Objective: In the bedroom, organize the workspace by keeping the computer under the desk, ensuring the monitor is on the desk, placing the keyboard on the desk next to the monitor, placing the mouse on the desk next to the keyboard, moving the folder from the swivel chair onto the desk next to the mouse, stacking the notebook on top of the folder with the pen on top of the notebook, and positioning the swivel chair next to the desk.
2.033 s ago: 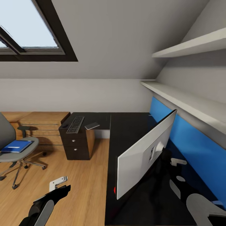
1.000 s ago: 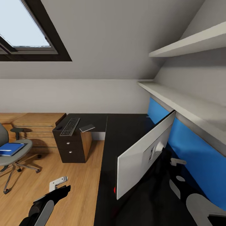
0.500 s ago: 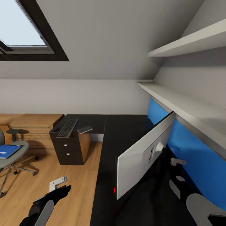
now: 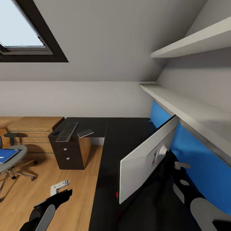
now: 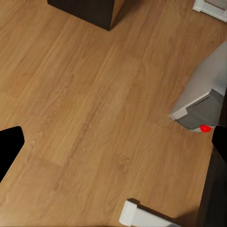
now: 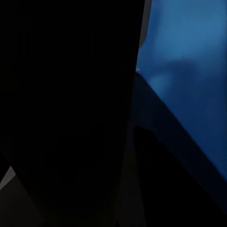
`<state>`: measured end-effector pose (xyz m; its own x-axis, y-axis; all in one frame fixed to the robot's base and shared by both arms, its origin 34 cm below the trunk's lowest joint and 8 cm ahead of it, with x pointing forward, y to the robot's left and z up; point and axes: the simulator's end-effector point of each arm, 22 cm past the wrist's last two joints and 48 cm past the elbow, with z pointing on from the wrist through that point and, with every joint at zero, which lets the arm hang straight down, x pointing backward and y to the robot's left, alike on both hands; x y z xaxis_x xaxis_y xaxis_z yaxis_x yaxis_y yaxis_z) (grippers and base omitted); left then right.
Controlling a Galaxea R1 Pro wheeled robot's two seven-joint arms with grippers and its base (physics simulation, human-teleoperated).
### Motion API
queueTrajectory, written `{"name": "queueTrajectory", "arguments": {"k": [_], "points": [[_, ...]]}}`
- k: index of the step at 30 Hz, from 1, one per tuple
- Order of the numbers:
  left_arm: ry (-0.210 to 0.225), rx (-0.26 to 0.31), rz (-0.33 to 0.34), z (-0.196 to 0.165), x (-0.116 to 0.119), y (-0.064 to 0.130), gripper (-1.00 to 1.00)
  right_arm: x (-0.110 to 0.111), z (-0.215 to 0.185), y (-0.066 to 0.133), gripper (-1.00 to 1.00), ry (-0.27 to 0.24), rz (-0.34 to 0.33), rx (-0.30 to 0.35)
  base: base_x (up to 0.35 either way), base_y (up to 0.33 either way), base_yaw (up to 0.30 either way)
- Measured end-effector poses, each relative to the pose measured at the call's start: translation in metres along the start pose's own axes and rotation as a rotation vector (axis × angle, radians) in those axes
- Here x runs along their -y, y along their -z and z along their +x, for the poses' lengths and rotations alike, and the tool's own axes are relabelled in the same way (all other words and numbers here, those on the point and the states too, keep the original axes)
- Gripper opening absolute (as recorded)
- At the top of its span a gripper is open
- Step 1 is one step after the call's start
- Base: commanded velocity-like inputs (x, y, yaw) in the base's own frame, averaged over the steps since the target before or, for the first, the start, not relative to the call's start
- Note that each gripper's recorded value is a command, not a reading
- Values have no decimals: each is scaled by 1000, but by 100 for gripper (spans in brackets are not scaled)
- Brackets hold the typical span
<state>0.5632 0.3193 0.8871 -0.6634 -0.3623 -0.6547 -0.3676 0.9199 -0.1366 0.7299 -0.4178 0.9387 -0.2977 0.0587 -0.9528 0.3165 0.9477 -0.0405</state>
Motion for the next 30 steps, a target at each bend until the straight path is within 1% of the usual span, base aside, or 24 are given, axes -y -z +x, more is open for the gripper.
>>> {"name": "queueTrajectory", "arguments": {"k": [4,9,17,22,30], "points": [[-1,0,0,0,0,0,100,0,0,0,-100,1,0,0,26,-22,0],[-1,0,0,0,0,0,100,-1,-1,0,-100,6,-5,1,124,-113,0],[-1,-1,0,0,0,0,100,-3,-1,0,-100,7,-10,1,20,-19,0],[-1,0,0,0,0,0,100,-7,-1,0,-100,10,-29,1,105,-99,0],[-1,-1,0,0,0,0,100,-8,-1,0,-100,10,-33,1,8,-8,0]]}}
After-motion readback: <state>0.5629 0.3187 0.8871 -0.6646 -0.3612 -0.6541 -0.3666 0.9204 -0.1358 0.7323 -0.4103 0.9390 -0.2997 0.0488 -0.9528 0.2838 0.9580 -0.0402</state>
